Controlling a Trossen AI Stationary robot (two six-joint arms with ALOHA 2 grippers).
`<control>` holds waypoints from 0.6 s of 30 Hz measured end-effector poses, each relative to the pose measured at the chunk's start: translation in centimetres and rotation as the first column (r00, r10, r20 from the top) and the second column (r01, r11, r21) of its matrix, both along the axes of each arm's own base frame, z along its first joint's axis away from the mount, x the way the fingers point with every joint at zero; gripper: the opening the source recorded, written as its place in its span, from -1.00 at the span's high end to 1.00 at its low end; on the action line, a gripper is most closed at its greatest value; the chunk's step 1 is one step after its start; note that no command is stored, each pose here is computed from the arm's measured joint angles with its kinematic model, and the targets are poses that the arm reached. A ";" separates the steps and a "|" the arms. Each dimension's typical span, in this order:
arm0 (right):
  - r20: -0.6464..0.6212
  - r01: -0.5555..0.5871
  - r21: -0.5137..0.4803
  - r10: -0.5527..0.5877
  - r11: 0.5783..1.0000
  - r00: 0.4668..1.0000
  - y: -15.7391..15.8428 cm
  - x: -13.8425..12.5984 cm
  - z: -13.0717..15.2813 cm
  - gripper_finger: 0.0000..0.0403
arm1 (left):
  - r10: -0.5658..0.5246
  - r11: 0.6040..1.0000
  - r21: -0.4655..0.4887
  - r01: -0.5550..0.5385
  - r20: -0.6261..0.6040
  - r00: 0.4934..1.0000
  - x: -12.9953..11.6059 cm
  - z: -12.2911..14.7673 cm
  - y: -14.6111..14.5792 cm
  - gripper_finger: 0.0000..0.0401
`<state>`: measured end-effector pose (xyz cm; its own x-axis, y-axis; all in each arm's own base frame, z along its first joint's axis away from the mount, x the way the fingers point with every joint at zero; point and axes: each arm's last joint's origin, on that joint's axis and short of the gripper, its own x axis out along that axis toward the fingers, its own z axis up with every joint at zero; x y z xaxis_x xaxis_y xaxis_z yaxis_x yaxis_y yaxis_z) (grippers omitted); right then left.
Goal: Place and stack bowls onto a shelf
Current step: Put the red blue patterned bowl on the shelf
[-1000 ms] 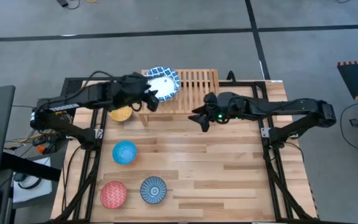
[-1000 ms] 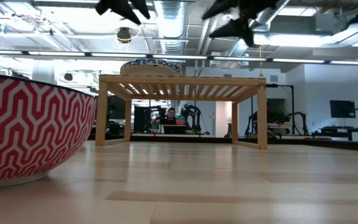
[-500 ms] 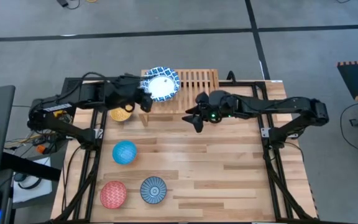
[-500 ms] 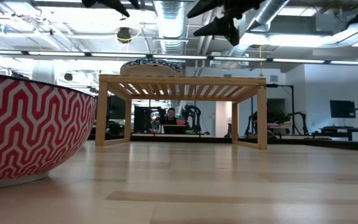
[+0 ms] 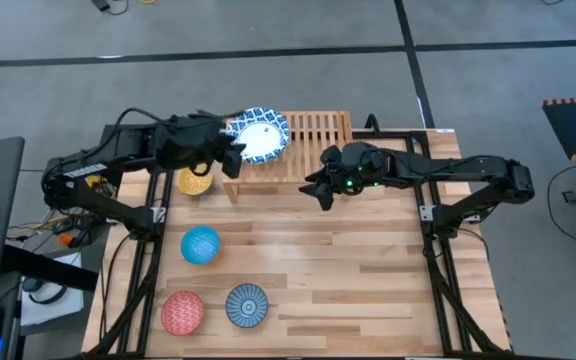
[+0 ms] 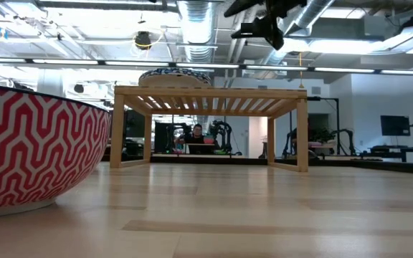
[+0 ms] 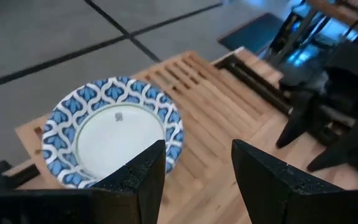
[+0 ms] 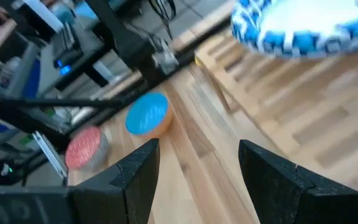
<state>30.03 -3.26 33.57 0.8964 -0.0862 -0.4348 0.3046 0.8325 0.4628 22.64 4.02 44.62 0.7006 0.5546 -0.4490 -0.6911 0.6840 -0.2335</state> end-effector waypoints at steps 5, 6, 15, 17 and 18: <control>-0.189 -0.033 0.036 0.039 0.999 0.981 1.2 0.3 -2.5 -0.21 | -0.036 0.998 -0.049 0.029 -0.143 0.989 0.7 -3.2 -1.7 0.16; -0.229 -0.050 0.047 0.059 0.998 0.972 1.6 0.5 -3.1 -0.21 | -0.054 0.997 -0.072 0.042 -0.179 0.982 0.9 -4.3 -2.2 0.16; -0.404 -0.109 0.211 0.188 0.971 0.895 4.5 3.9 -9.1 -0.21 | -0.296 0.909 -0.377 0.176 -0.288 0.911 1.3 -11.4 -6.8 0.16; -0.408 -0.085 0.238 0.179 0.968 0.895 4.7 4.4 -9.9 -0.21 | -0.364 0.876 -0.430 0.218 -0.295 0.883 1.2 -12.5 -7.8 0.16; -0.405 -0.072 0.249 0.171 0.966 0.898 4.7 4.6 -10.0 -0.21 | -0.395 0.863 -0.446 0.238 -0.299 0.869 1.2 -13.1 -8.3 0.16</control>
